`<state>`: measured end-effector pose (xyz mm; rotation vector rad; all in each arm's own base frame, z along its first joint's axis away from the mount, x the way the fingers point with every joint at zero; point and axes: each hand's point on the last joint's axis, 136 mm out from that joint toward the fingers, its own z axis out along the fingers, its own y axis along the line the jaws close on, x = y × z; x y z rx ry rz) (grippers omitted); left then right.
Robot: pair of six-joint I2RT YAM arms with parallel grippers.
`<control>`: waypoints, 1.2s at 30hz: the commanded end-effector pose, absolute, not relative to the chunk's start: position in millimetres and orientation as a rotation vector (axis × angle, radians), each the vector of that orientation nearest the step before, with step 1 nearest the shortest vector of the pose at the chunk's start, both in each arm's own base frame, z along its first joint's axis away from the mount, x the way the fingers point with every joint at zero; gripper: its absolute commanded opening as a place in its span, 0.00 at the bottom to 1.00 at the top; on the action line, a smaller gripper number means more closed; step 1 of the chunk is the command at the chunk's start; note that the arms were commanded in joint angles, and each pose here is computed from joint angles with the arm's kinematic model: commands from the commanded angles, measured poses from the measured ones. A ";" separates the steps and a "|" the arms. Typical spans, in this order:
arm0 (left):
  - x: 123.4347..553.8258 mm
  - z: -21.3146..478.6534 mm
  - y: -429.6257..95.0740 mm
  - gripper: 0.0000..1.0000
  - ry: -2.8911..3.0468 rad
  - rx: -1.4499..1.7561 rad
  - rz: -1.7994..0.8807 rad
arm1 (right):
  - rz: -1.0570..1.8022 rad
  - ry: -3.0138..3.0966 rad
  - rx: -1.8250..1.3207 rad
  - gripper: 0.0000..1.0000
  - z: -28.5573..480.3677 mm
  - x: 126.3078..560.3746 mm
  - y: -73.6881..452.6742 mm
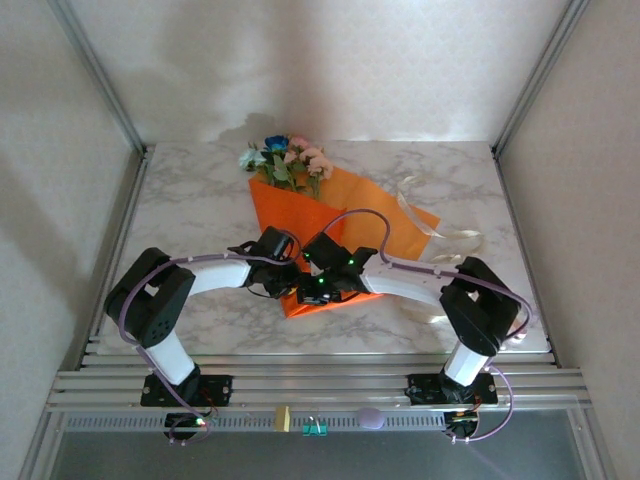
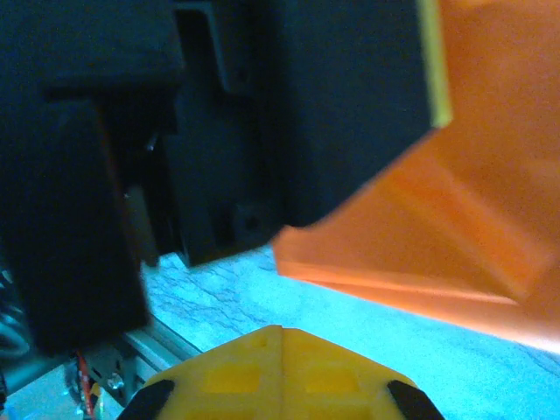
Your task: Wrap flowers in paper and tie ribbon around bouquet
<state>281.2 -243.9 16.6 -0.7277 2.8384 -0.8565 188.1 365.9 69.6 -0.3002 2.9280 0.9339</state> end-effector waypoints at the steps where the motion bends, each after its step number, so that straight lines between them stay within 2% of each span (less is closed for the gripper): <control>1: 281.2 23.1 -243.0 0.23 2.806 -0.732 -0.858 | 0.956 2.996 -0.231 0.04 44.2 192.9 370.5; 7: 308.8 89.0 -255.0 0.43 2.649 -0.663 -0.981 | 0.786 3.136 0.036 0.02 -2.4 195.1 337.3; 10: 311.6 100.5 -238.6 0.45 2.629 -0.706 -0.966 | 0.730 3.198 0.091 0.01 -12.2 187.4 324.7; 12: 308.4 90.8 -224.2 0.42 2.648 -0.756 -0.953 | 0.729 3.228 0.104 0.01 -12.5 181.4 322.7; 16: 298.5 59.5 -213.6 0.27 2.702 -0.833 -0.975 | 0.738 3.247 0.115 0.01 -7.0 176.6 321.1; 23: 303.6 34.8 -225.6 0.22 2.714 -0.883 -1.038 | 0.731 3.249 0.098 0.01 -1.1 178.0 322.0; 27: 302.3 -0.4 -195.2 0.17 2.796 -0.944 -0.758 | 0.704 3.267 0.087 0.01 -3.5 175.5 319.4; 29: 307.9 -9.7 -182.3 0.17 2.780 -0.960 -0.717 | 0.683 3.281 0.085 0.01 -6.2 173.9 317.2; 36: 364.0 -17.9 -137.8 0.15 2.710 -1.036 -0.610 | 0.606 3.337 0.082 0.00 -19.5 168.0 310.3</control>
